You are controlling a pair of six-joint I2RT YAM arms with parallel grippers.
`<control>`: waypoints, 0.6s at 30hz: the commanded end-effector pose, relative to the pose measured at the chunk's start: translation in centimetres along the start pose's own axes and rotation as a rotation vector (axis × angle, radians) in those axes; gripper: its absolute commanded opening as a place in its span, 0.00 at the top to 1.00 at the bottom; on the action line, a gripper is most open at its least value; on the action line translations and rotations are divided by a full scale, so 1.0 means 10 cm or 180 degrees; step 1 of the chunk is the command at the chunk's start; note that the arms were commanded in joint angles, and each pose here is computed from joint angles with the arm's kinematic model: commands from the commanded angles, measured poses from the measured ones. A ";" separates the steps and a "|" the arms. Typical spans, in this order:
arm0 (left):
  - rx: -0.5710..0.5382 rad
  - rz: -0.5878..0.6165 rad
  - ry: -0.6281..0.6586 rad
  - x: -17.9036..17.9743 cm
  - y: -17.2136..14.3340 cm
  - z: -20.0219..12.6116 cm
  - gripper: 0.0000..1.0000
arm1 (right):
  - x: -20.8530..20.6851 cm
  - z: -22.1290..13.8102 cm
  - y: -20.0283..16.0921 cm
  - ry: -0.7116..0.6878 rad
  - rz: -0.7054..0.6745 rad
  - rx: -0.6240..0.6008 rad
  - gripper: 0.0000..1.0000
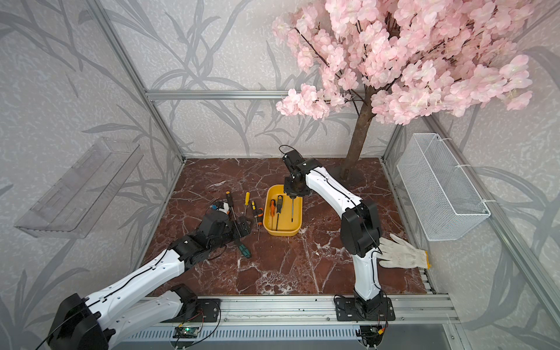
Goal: Put the screwdriver on the desktop into the storage box
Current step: Place the screwdriver in the storage box.
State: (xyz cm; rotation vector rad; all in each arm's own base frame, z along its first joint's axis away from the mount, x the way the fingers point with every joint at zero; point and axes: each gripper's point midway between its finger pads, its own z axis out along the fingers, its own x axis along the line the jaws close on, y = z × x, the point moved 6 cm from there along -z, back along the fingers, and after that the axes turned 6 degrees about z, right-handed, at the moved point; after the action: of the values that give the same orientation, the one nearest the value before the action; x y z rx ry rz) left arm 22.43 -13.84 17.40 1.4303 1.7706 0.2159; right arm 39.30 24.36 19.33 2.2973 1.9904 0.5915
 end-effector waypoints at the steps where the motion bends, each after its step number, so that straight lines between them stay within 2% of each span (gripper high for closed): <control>1: 0.0010 -0.0029 0.0081 0.08 -0.03 -0.03 0.00 | 0.07 0.09 0.00 -0.0016 0.0071 0.0046 0.78; 18: 0.0007 -0.0040 0.0127 0.12 -0.04 -0.08 0.00 | 0.08 0.76 -0.06 -0.0127 0.0237 0.0280 0.78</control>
State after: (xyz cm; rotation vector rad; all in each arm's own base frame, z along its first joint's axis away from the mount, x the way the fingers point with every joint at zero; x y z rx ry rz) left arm 21.82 -13.15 17.38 1.4290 1.7887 0.2212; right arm 40.56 26.16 12.32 2.4133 1.9736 0.4310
